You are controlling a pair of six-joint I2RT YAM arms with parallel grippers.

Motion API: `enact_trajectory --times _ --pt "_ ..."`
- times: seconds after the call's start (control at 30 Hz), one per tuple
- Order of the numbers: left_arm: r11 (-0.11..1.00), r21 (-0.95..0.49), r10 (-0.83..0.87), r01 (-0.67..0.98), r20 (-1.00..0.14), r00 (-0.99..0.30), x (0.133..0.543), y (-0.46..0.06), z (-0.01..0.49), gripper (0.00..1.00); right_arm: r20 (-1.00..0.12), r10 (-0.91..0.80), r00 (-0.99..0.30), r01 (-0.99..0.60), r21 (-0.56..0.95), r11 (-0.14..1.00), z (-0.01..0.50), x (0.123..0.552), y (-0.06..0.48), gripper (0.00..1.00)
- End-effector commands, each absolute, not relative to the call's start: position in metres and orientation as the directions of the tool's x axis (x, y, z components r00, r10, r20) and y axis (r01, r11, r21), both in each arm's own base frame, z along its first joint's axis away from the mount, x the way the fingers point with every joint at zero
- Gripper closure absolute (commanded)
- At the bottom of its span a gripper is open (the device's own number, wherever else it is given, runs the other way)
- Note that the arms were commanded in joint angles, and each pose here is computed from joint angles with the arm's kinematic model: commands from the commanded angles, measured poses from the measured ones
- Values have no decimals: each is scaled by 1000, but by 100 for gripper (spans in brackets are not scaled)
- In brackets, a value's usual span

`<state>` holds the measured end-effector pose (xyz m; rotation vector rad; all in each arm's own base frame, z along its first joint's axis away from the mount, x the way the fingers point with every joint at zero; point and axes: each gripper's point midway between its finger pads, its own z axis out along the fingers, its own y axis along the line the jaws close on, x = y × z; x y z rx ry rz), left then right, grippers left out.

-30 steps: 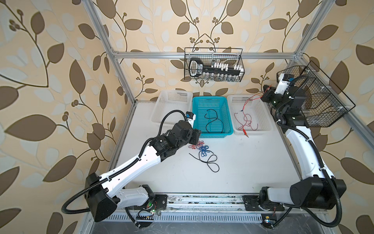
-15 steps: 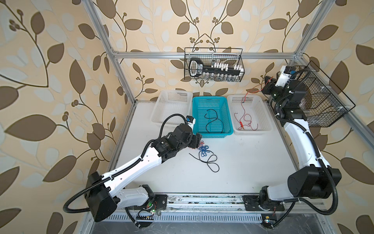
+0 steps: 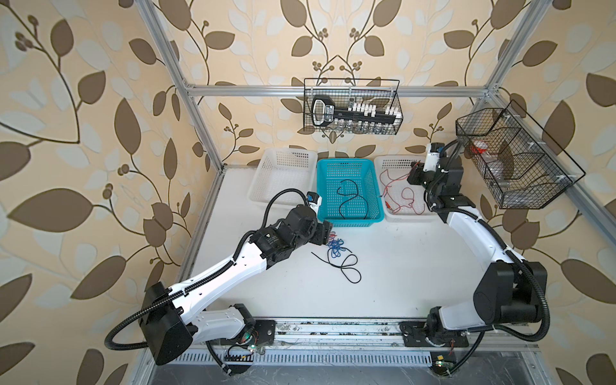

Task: Untangle and sort cables by color
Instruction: Place the cable in the container.

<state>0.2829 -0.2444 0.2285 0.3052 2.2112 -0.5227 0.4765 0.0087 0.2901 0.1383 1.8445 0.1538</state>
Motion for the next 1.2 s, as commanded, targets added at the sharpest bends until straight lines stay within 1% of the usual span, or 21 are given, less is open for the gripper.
enact_trajectory --times 0.0,0.13,0.3,0.47,0.57,0.6,0.67,0.73,0.87,0.97,1.03,1.17 --pt "882 -282 1 377 -799 -601 284 -240 240 25 -934 182 -306 161 137 977 263 456 -9 100" --pt "882 -282 2 378 -799 -601 282 -238 240 25 -881 283 -378 264 191 946 220 446 -25 100" --pt "886 -283 -7 368 -800 -600 279 -233 240 25 -835 311 -454 362 145 921 196 452 -48 100" --pt "889 -287 -17 357 -800 -600 276 -228 239 24 -820 367 -439 454 150 878 194 456 -83 98" --pt "890 -286 -16 354 -798 -603 275 -227 238 24 -812 385 -439 498 136 856 189 454 -99 95" --pt "892 -284 -15 351 -796 -605 275 -226 237 24 -812 382 -442 514 120 850 186 451 -103 91" --pt "893 -281 -13 351 -796 -605 274 -225 237 24 -802 378 -463 507 110 855 179 450 -102 81" --pt "897 -277 -15 344 -798 -603 275 -223 236 24 -785 374 -493 487 107 867 171 450 -97 77" --pt "903 -269 -12 335 -795 -606 275 -221 233 23 -769 359 -529 456 99 884 163 447 -87 67" --pt "909 -267 -17 321 -793 -609 275 -218 230 22 -761 359 -540 425 122 897 163 443 -77 57" --pt "914 -265 -24 307 -790 -612 275 -216 228 22 -766 351 -539 390 142 910 167 440 -67 47" --pt "929 -254 -31 270 -779 -627 276 -210 221 19 -776 317 -545 309 165 937 180 431 -41 32"
